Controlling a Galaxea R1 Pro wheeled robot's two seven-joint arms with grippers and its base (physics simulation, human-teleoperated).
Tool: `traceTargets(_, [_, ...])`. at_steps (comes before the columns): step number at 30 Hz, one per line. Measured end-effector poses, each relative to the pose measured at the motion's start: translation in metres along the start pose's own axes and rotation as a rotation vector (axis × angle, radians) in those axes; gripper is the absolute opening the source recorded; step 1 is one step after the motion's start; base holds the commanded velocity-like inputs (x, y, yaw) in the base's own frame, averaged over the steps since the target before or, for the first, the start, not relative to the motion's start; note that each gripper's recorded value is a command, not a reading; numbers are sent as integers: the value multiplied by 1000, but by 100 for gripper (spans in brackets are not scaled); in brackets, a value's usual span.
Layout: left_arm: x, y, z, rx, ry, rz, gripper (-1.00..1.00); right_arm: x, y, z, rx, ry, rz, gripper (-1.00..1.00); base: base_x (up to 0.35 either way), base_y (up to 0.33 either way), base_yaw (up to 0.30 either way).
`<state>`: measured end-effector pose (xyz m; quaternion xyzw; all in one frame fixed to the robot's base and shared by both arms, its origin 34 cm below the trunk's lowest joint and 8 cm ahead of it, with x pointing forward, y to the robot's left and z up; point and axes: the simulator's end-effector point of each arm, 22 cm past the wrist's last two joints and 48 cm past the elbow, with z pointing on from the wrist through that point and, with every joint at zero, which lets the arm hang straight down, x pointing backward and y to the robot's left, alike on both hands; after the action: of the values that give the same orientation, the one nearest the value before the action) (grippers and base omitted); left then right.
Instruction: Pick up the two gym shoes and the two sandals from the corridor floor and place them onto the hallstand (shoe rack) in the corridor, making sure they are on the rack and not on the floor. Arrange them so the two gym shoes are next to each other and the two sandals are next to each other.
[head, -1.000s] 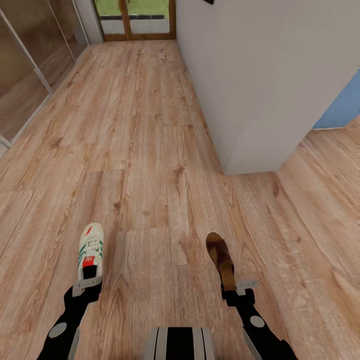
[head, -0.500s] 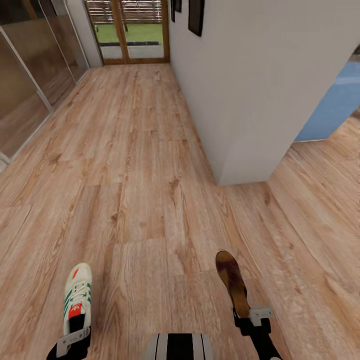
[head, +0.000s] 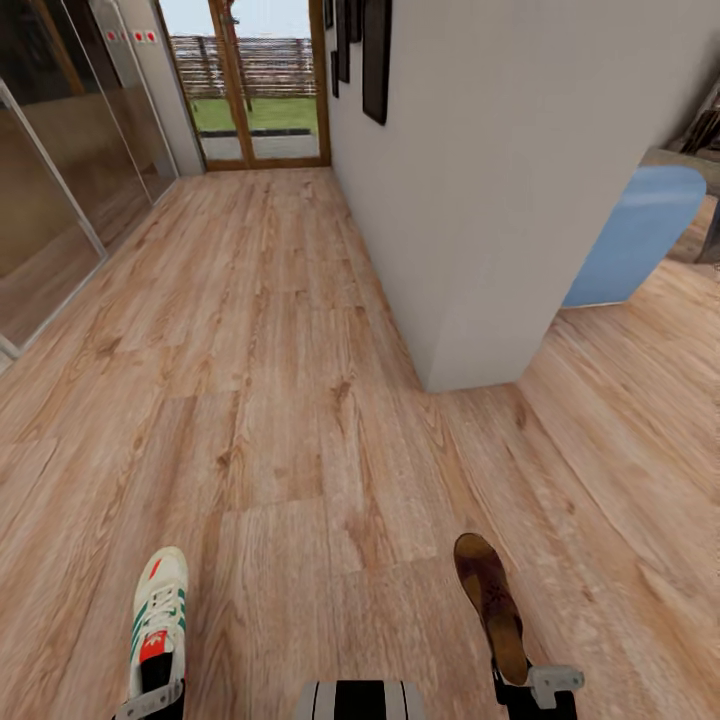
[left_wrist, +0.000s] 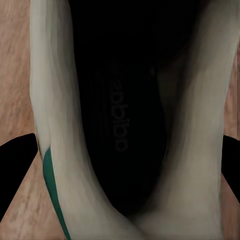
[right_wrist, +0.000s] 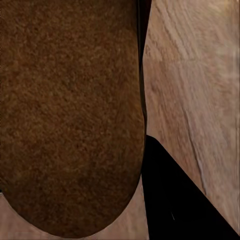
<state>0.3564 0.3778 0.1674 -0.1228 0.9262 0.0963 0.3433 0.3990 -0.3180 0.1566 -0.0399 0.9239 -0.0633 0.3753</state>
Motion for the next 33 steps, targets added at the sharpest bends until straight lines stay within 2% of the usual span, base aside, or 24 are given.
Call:
traceTargets(4, [-1, -6, -4, 20, -7, 10, -100, -10, -4, -1, 19, -19, 22, -100, 0, 0, -75])
traceTargets(17, [-34, -22, -9, 79, -103, 80, -100, -44, -9, -2, 31, -89, 35, -100, 0, 0, -75])
traceTargets(33, [-70, -30, -16, 94, -182, 64, -100, -86, -12, -8, 36, -177, 45, -100, 0, 0, -56])
